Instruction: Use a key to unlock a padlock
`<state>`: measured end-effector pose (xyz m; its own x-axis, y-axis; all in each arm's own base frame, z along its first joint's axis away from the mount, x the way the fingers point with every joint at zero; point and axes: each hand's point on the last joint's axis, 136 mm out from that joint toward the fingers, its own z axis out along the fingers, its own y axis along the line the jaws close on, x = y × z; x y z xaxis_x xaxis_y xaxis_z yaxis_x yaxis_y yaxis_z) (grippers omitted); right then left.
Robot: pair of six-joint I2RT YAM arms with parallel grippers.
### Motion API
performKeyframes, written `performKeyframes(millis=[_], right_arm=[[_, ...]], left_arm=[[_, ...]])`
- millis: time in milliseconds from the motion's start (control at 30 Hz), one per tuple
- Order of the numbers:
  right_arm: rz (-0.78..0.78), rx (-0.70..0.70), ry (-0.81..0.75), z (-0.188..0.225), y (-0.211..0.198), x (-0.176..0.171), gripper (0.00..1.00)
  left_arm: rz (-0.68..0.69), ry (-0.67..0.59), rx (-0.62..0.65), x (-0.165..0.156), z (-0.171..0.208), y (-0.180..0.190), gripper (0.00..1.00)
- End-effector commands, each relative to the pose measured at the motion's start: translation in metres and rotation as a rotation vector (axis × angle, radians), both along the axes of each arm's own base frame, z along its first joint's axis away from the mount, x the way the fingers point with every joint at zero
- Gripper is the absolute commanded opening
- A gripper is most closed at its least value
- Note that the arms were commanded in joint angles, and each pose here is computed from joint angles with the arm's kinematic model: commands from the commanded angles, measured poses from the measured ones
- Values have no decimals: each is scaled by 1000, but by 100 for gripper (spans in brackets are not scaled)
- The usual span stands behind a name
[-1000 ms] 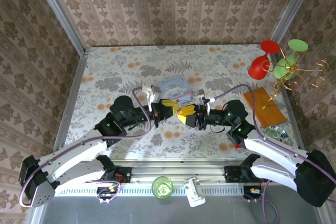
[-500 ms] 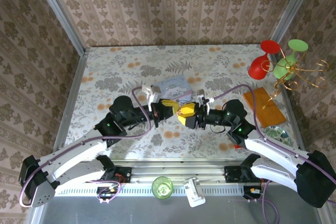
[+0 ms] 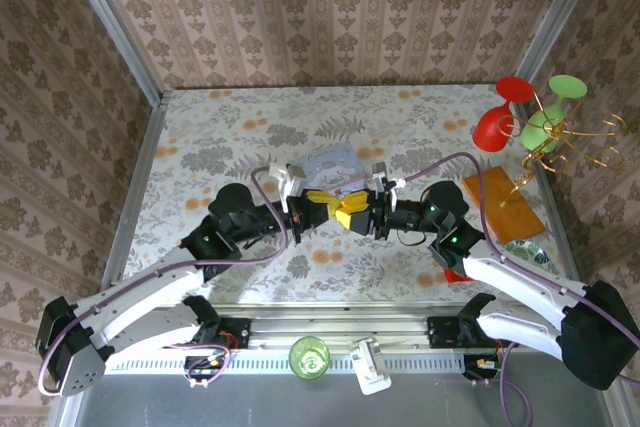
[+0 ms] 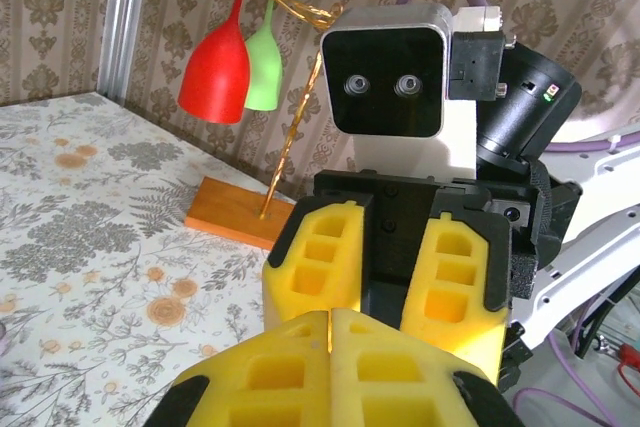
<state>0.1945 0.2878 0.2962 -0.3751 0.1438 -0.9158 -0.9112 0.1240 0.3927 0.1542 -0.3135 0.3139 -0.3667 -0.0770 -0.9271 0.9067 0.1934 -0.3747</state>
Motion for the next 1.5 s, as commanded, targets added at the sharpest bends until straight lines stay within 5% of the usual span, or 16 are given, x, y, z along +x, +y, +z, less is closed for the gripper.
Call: performKeyframes(millis=[0, 167, 400, 600, 933, 1167, 1300, 1467], right_arm=[[40, 35, -30, 15, 2, -4, 24], [42, 38, -20, 13, 2, -5, 31], [47, 34, -15, 6, 2, -5, 16], [45, 30, -9, 4, 3, -4, 21], [32, 38, -26, 4, -1, -7, 0], [13, 31, -22, 0, -4, -7, 0], [-10, -20, 18, -12, -5, -4, 0], [-145, -231, 182, -71, -20, 15, 0]], left_arm=[[-10, -19, -15, -6, 7, 4, 0], [-8, -15, -32, -4, 8, 4, 0], [-3, -20, -53, -4, 15, 4, 0], [-9, -7, -63, -1, 14, 2, 0], [-10, 10, -64, 1, 8, 0, 0], [5, 14, -55, 4, 4, 1, 0], [132, 39, -36, 22, -1, 10, 99], [414, 240, -14, 69, -35, 45, 100]])
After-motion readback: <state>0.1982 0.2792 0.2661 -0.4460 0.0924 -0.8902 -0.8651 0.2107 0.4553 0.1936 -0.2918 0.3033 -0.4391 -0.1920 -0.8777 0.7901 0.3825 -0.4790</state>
